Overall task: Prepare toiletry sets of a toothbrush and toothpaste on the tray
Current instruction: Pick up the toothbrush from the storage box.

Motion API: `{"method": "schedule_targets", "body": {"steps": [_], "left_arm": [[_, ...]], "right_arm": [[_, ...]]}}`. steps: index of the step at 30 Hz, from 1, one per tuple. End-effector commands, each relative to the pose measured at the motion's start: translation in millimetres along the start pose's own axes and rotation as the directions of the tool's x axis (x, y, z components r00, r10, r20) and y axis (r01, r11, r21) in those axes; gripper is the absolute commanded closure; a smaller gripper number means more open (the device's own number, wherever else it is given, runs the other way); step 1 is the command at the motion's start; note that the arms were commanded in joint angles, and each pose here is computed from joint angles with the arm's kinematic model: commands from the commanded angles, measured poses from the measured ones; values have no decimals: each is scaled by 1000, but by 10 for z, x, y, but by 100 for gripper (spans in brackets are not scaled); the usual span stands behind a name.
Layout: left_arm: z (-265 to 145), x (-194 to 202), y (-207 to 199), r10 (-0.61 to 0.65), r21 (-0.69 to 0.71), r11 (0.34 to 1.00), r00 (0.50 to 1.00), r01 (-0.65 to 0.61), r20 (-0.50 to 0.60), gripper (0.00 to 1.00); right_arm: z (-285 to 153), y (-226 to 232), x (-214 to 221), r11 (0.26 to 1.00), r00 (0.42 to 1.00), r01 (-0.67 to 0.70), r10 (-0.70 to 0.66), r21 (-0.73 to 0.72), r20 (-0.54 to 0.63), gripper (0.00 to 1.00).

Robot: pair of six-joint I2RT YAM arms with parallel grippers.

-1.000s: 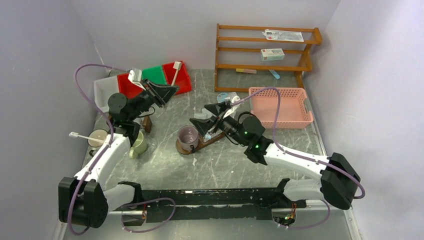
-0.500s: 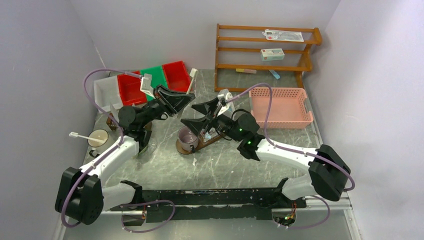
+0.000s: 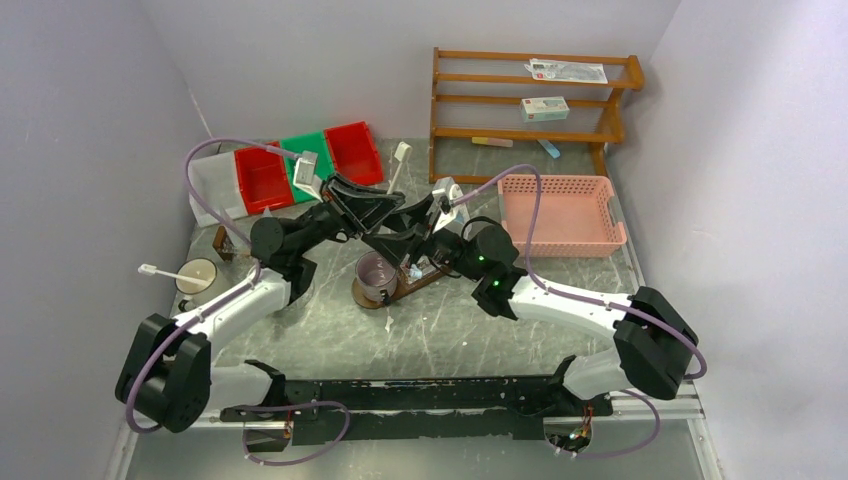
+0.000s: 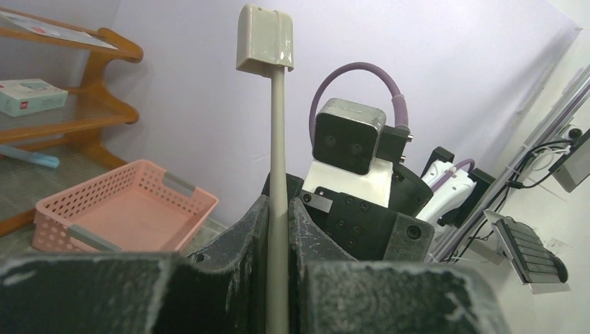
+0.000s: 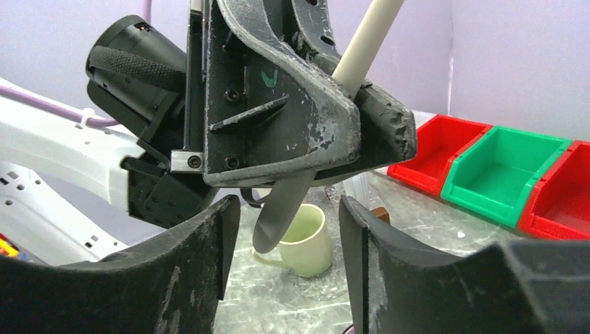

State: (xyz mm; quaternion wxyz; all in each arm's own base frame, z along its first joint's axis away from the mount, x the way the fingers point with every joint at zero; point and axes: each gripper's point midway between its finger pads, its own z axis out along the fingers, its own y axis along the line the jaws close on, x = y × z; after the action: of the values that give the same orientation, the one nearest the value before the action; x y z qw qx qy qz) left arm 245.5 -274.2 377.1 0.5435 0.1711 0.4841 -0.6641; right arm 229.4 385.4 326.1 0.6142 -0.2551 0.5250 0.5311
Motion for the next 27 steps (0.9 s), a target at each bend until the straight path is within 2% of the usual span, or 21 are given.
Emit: {"method": "schedule_targets", "body": {"steps": [1,6,12,15,21,24,27], "left_arm": [[14,-97,-255,56,118,991,997,-63,59,95],[14,-77,-274,61,127,990,997,-66,40,93],[2,-32,-239,96,92,991,995,-95,-3,77],[-1,-32,-204,144,48,989,989,-142,-37,64],[-37,-84,-67,262,-81,958,955,-274,-139,49],[-63,-114,-72,309,-98,939,934,-329,-178,45],[-64,-130,-123,331,-84,932,921,-354,-207,46]], "right_arm": [[39,61,-98,999,999,23,-22,-35,34,46],[18,96,-78,998,999,31,-30,-58,22,72],[-30,66,-85,998,999,38,-37,-54,15,99],[-47,50,-81,998,999,44,-44,-52,6,100],[-56,69,-25,994,997,63,-66,-85,-28,100],[-43,111,31,989,995,76,-84,-123,-60,100],[-37,151,83,985,992,78,-92,-155,-85,100]]}}
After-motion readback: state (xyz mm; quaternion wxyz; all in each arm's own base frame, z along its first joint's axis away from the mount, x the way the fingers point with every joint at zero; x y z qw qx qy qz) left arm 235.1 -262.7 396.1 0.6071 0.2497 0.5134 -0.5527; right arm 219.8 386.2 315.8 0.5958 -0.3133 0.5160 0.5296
